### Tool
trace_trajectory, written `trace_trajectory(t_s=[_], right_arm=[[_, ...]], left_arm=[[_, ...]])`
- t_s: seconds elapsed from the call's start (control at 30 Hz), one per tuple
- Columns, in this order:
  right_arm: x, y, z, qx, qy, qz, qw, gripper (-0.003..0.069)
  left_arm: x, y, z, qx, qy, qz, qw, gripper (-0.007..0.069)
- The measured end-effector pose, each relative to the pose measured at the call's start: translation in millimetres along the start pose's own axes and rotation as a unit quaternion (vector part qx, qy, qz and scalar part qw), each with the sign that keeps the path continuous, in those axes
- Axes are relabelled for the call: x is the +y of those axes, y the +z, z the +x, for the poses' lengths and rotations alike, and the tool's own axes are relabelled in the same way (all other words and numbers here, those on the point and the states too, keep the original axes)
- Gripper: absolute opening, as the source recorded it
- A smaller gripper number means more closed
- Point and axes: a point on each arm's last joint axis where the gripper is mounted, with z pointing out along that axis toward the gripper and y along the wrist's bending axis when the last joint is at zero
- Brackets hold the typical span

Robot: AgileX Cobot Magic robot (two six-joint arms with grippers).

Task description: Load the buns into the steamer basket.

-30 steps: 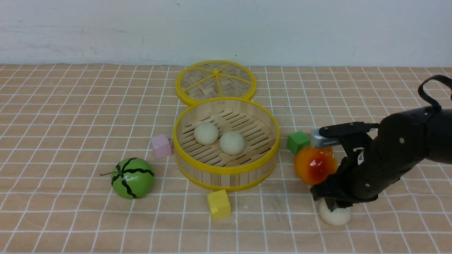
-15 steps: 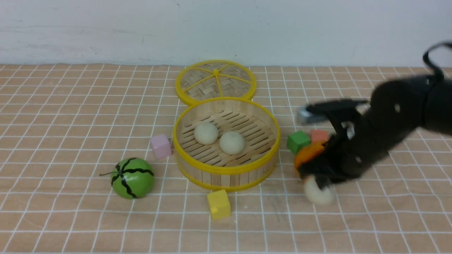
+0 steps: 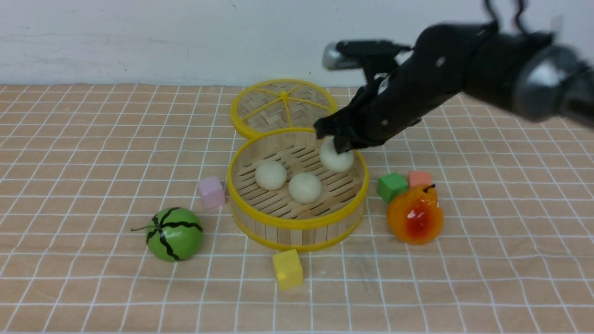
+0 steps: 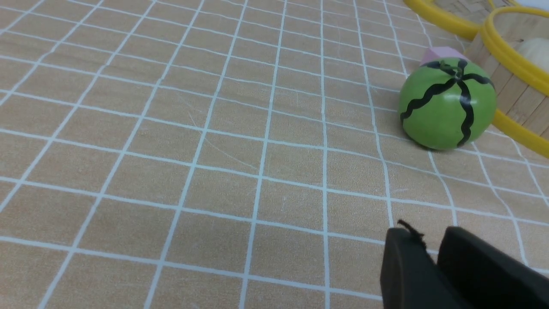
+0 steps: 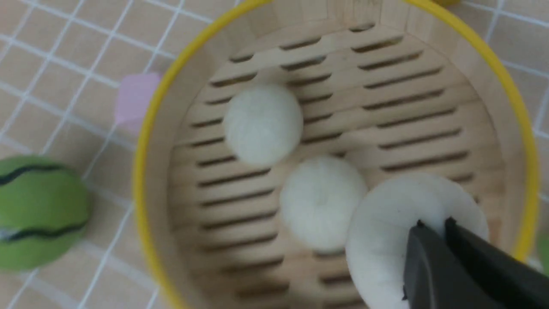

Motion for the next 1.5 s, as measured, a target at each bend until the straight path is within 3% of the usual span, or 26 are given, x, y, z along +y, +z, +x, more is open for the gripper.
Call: trace_trajectory(t_s=[0.2, 0.37, 0.4, 0.47, 0.6, 0.7, 0.73, 0.83, 0.87, 0.93, 1.03, 1.13, 1.17, 1.2, 1.5], right_arm=[[-31, 49, 13, 0.004, 0.062, 0.026, 0.998, 0.0068], [-37, 52, 14, 0.001, 0.074, 0.030, 0.997, 0.0190], [-36, 52, 13, -0.002, 0.076, 0.028, 0.997, 0.0260], [-35, 49, 12, -0.003, 0.077, 0.026, 0.997, 0.0307], [-25, 13, 0, -0.007, 0.078, 0.014, 0.997, 0.0436], [-18, -21, -10, -0.019, 0.065, 0.010, 0.998, 0.0456], [-10, -65, -18, -0.033, 0.036, 0.014, 0.999, 0.0457], [-3, -111, -21, -0.043, 0.004, 0.023, 0.999, 0.0437], [3, -157, -18, -0.046, -0.020, 0.032, 0.998, 0.0397], [8, -198, -13, -0.062, -0.036, 0.038, 0.997, 0.0350], [16, -271, 15, -0.098, -0.051, 0.043, 0.993, 0.0194], [17, -294, 38, -0.109, -0.055, 0.048, 0.991, 0.0078], [16, -313, 61, -0.123, -0.059, 0.051, 0.989, 0.0009], [14, -314, 77, -0.120, -0.055, 0.055, 0.990, -0.0013], [-2, -309, 180, -0.174, -0.057, 0.062, 0.981, -0.0020]], left_arm=[[0, 0, 0, 0.000, 0.000, 0.000, 1.000, 0.0125], [0, 0, 0, 0.000, 0.000, 0.000, 1.000, 0.0127], [0, 0, 0, 0.000, 0.000, 0.000, 1.000, 0.0127], [0, 0, 0, 0.000, 0.000, 0.000, 1.000, 0.0127], [0, 0, 0, 0.000, 0.000, 0.000, 1.000, 0.0129], [0, 0, 0, 0.000, 0.000, 0.000, 1.000, 0.0131], [0, 0, 0, 0.000, 0.000, 0.000, 1.000, 0.0134], [0, 0, 0, 0.000, 0.000, 0.000, 1.000, 0.0137], [0, 0, 0, 0.000, 0.000, 0.000, 1.000, 0.0140], [0, 0, 0, 0.000, 0.000, 0.000, 1.000, 0.0143], [0, 0, 0, 0.000, 0.000, 0.000, 1.000, 0.0144], [0, 0, 0, 0.000, 0.000, 0.000, 1.000, 0.0144], [0, 0, 0, 0.000, 0.000, 0.000, 1.000, 0.0146], [0, 0, 0, 0.000, 0.000, 0.000, 1.000, 0.0146], [0, 0, 0, 0.000, 0.000, 0.000, 1.000, 0.0148]])
